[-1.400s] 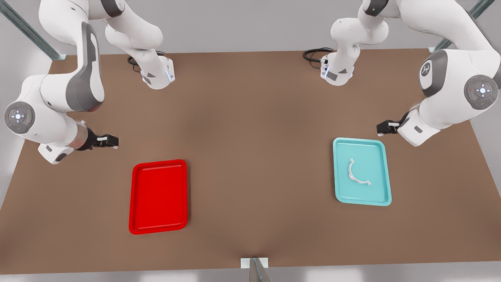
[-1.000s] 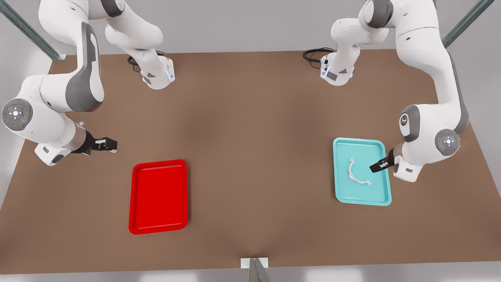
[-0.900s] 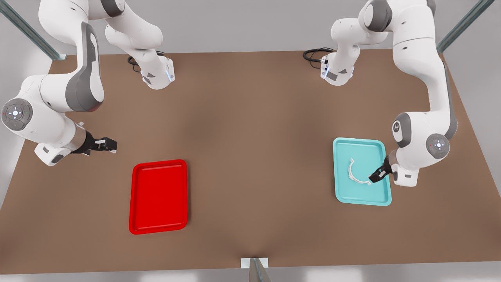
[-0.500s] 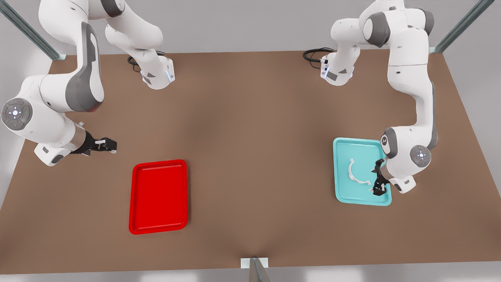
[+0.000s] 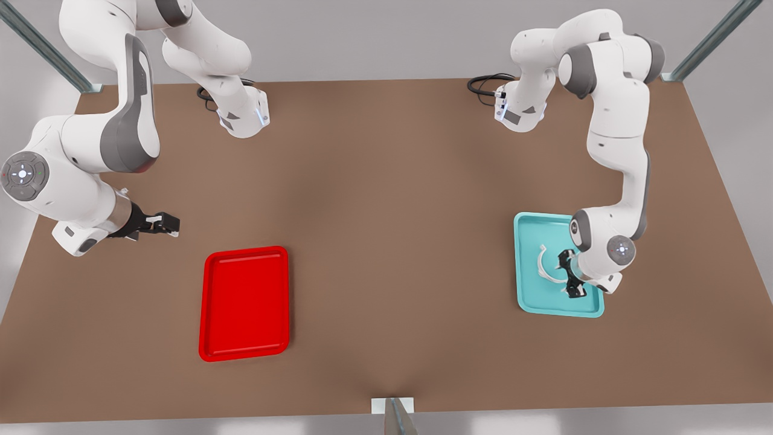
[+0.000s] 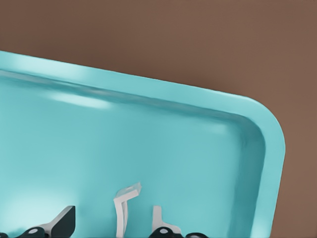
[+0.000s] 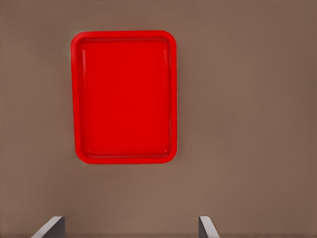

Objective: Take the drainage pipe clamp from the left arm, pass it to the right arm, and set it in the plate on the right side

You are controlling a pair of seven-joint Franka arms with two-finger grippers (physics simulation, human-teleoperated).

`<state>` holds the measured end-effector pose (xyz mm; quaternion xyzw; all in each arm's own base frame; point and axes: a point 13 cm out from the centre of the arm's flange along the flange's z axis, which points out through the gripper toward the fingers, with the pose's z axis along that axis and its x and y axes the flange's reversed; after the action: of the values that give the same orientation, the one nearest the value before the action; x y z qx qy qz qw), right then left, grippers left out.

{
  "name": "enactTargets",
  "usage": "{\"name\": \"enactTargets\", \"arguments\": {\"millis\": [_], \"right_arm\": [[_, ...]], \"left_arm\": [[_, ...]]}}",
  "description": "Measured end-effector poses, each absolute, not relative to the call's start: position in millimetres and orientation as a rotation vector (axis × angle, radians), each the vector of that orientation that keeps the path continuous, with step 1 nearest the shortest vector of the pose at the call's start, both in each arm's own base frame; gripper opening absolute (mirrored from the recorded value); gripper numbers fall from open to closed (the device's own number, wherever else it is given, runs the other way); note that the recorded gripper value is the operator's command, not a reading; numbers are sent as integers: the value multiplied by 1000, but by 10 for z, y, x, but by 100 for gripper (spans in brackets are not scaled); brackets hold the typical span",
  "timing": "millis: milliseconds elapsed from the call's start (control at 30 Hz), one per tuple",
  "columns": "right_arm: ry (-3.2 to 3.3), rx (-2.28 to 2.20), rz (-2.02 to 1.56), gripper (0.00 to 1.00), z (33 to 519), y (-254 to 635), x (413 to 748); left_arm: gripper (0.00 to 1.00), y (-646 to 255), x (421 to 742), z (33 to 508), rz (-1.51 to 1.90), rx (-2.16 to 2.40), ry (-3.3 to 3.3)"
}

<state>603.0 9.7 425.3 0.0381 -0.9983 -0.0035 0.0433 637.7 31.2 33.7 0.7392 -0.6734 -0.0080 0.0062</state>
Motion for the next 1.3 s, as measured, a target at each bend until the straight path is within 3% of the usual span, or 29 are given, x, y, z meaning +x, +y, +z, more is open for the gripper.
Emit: {"name": "enactTargets", "arguments": {"millis": [33,267,400,500,567,800,1033,1167,1300], "right_arm": [[-3053,117,-11,100,4253,97,6030],[-3052,123,-11,100,4251,96,6030],[-3052,126,-11,100,4253,96,6030],[-3052,128,-11,100,4253,96,6030],[-3052,129,-11,100,4253,96,6030],[-3052,132,-11,100,4253,96,6030],[-3052,136,-11,100,4254,102,6030],[-3054,138,-11,100,4261,109,6034],[-3058,151,-11,100,4280,158,6044]], "left_arm": [[70,313,6388,322,-20,2331,-2094],[63,292,6477,366,20,2427,-2024],[37,302,6490,367,27,2464,-1985],[31,303,6496,368,31,2486,-1961],[21,310,6498,369,32,2498,-1945],[21,325,6489,398,32,2516,-1924],[21,-20,6556,1321,79,2460,-1953],[21,-1059,6731,1956,164,2358,-1945],[21,-2407,6537,2080,148,2273,-1840]]}}
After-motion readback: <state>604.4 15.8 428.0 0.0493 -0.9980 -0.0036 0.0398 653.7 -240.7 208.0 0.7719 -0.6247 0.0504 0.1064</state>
